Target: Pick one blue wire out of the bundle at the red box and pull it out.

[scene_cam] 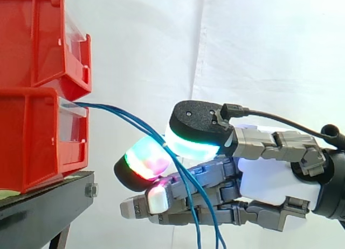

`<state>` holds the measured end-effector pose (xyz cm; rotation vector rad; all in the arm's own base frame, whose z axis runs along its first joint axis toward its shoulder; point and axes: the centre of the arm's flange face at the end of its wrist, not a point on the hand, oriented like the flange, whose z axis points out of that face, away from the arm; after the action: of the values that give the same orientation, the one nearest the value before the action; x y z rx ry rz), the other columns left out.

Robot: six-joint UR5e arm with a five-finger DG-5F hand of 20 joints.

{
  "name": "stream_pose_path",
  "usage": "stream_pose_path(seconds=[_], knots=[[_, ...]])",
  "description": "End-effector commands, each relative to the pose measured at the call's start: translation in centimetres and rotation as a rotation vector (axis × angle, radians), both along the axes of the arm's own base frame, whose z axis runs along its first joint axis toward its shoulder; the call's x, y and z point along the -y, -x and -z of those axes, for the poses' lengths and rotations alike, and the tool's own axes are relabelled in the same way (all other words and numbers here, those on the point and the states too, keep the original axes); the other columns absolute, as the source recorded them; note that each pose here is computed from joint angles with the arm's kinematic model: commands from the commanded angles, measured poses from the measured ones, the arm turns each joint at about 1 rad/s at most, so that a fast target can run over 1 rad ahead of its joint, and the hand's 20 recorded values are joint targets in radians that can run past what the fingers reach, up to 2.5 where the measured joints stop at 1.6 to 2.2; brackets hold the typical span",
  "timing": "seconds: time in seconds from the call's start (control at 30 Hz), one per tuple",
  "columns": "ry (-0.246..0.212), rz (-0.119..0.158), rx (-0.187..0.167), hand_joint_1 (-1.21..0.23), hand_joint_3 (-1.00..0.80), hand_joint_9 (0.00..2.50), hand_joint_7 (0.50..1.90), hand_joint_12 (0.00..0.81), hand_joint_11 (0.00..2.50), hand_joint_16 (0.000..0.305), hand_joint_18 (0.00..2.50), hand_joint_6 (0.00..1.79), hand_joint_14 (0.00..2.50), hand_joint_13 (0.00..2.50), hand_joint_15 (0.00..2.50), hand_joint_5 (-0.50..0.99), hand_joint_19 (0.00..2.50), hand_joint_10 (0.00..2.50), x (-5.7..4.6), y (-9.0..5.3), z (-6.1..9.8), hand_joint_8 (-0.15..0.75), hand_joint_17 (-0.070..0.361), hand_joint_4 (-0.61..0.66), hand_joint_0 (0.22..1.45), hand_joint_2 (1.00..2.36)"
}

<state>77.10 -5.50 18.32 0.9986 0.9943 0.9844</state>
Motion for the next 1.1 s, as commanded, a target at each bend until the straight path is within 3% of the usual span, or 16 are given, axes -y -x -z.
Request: stream_pose_path(seconds=[0.0,0.17,0.3,0.63,1.07], knots=[[0.001,-0.001,-0.007,-0.68,-0.23,0.84,1.06,0.395,0.63,0.066,0.05,0.81,0.0,0.19,0.07,-0.16,0.19,0.02,-0.01,0.05,0.08,0.295,0.148,0.22,0.54,1.02],[0.001,0.0,-0.007,-0.69,-0.37,0.86,1.07,0.408,0.64,0.068,0.07,0.81,0.0,0.21,0.08,-0.15,0.18,0.02,0.0,0.05,0.08,0.306,0.154,0.23,0.51,1.01],[0.001,-0.001,-0.007,-0.72,-0.39,0.87,1.07,0.405,0.66,0.068,0.09,0.83,0.0,0.22,0.07,-0.15,0.18,0.02,-0.12,0.04,0.08,0.305,0.152,0.24,0.51,1.01],[-0.001,-0.002,-0.007,-0.77,-0.27,0.89,1.17,0.39,0.68,0.064,0.13,0.85,0.0,0.25,0.08,-0.15,0.18,0.02,-0.12,0.04,0.08,0.293,0.144,0.21,0.57,1.02],[0.0,0.001,-0.008,-0.76,-0.11,0.92,1.17,0.394,0.67,0.064,0.17,0.88,0.0,0.29,0.09,-0.15,0.2,0.02,0.23,0.11,0.15,0.299,0.144,0.11,0.56,1.02]])
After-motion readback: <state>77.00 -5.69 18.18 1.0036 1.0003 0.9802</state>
